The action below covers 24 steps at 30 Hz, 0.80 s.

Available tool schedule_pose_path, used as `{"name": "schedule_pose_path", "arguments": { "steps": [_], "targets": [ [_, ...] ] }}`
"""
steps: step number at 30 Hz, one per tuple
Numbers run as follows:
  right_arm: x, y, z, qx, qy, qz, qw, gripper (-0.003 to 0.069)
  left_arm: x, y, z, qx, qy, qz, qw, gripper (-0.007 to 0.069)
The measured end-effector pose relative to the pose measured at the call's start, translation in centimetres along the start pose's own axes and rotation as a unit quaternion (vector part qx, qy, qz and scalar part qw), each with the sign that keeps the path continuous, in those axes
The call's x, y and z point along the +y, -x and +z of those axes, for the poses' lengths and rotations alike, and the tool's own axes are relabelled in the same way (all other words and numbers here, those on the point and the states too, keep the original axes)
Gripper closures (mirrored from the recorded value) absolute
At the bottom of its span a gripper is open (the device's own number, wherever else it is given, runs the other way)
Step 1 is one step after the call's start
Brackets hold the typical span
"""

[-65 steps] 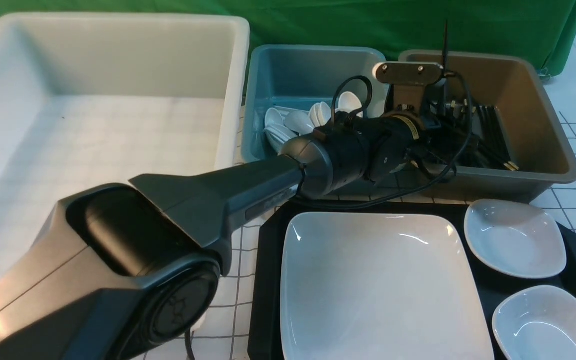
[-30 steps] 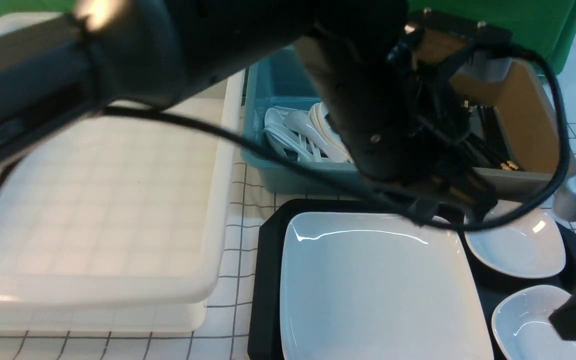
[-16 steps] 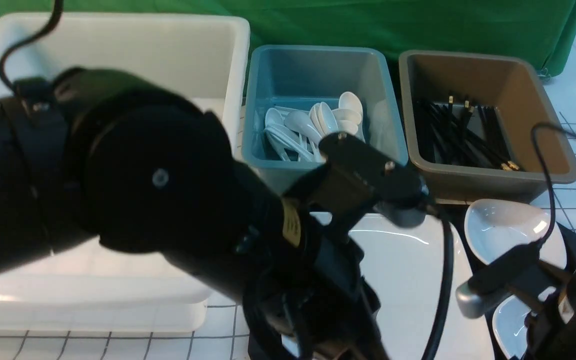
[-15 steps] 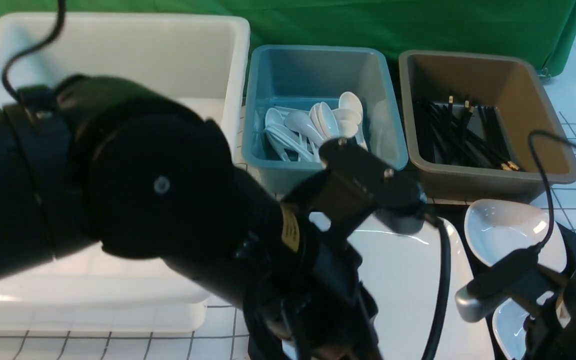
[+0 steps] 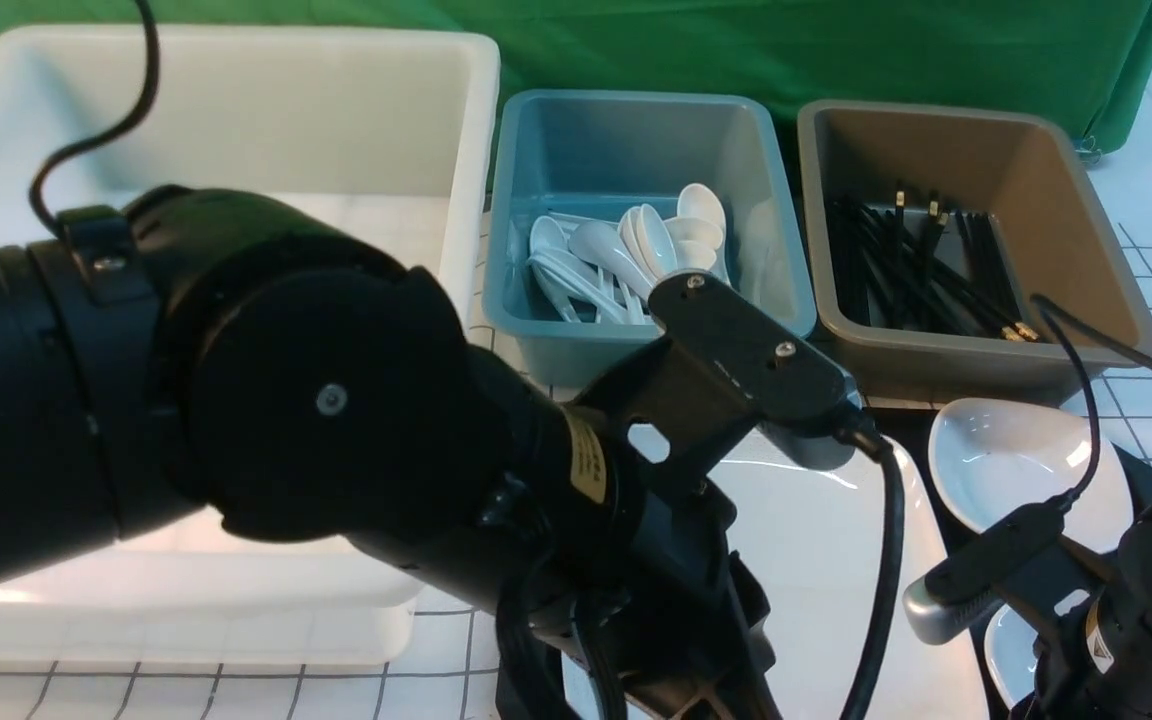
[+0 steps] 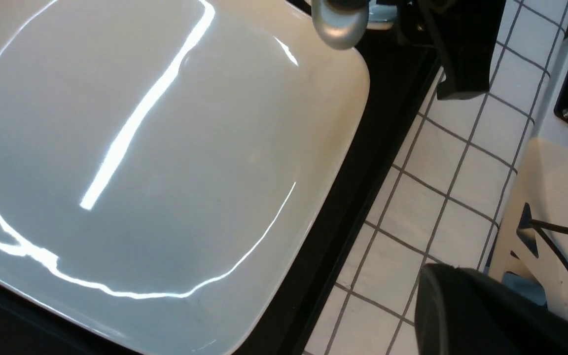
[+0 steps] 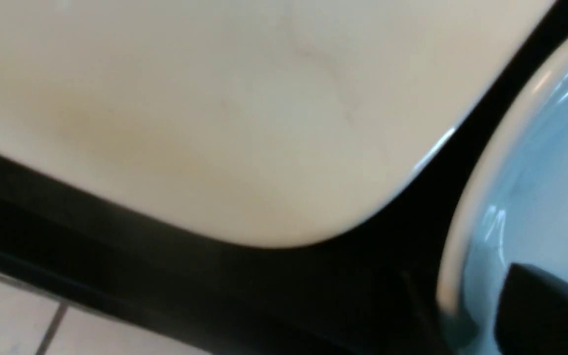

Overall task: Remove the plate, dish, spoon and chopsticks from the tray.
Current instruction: Use the right arm to grab a small plate from the dinner plate, then use the right arm to put the small plate into the large storage box on the left

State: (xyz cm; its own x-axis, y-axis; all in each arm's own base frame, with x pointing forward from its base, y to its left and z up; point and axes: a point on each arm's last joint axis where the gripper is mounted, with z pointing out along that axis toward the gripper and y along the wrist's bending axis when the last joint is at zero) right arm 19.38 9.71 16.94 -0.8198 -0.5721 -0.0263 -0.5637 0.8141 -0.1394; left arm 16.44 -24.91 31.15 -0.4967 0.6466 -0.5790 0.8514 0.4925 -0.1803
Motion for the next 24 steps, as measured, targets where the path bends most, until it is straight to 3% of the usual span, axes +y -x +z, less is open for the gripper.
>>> {"name": "schedule_pose_path", "arguments": {
  "steps": [2,7,13,18,24],
  "targets": [
    [0.0,0.1,0.0,-0.003,-0.002,-0.011,1.000,0.0522,0.0,0.1,0.0,-0.003,0.001,0.000,1.000,0.0629],
    [-0.1,0.1,-0.6,0.000,-0.004,-0.023,1.000,0.0525,0.0,0.2,0.0,-0.009,0.002,0.000,1.000,0.0629],
    [-0.6,-0.3,-4.2,-0.033,-0.012,-0.010,0.999,0.0580,0.1,0.3,0.0,-0.015,0.006,0.003,1.000,0.0629],
    [-1.0,-1.0,-9.8,-0.120,-0.002,0.019,0.993,0.0615,0.7,0.5,-0.1,-0.025,0.015,-0.011,1.000,0.0629],
    [-1.7,-1.1,-16.1,-0.221,-0.002,0.025,0.975,0.0615,4.0,1.4,-1.6,-0.056,0.046,-0.083,0.994,0.0628]
  ]
}}
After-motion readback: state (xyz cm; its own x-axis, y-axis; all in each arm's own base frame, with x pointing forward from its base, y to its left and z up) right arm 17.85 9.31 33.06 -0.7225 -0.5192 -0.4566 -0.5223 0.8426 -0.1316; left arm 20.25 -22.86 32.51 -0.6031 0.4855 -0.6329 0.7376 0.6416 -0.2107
